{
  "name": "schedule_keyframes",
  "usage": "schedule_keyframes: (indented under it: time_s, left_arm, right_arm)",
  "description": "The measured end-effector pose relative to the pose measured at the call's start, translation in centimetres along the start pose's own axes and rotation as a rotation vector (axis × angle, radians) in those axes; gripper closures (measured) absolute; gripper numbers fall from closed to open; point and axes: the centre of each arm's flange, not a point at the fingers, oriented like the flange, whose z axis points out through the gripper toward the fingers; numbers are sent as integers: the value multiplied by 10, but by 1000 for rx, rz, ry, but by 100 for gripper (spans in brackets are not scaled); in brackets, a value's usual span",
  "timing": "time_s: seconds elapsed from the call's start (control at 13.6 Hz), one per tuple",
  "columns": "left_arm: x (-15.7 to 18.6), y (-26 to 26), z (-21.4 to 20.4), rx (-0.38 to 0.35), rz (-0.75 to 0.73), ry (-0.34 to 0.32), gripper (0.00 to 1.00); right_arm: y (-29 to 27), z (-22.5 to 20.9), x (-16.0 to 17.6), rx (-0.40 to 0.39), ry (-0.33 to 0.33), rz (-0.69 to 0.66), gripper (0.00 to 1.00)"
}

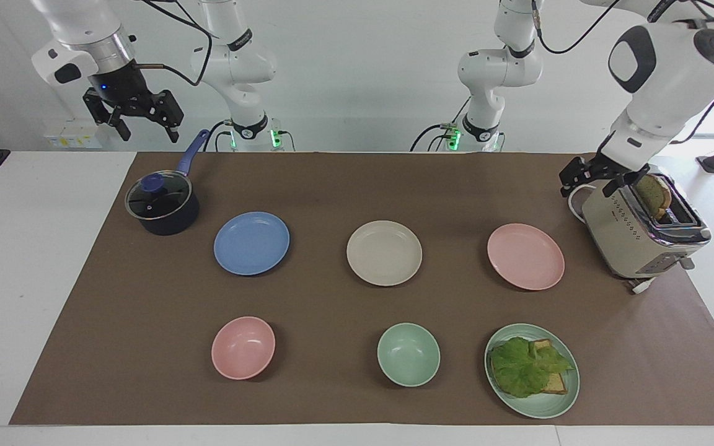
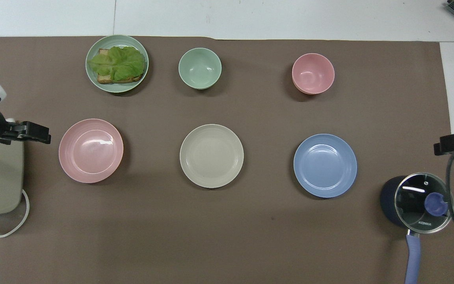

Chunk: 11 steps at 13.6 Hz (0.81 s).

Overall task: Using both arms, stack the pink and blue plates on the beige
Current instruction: 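Move the left gripper toward the pink plate's rim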

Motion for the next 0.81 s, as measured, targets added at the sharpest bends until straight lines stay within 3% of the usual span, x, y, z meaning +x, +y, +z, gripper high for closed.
schedule_keyframes:
  time_s: [0.22, 0.44, 0.81]
  left_arm:
    - [-1, -13, 68, 3, -23, 22, 0]
    - [2, -32, 133, 6, -54, -7, 0]
    - [6, -56, 176, 6, -93, -38, 0]
  right_arm:
    - [0, 0, 0, 0, 0, 0, 0]
    - [0, 0, 0, 0, -1, 0, 0]
    - [0, 0, 0, 0, -1, 1, 0]
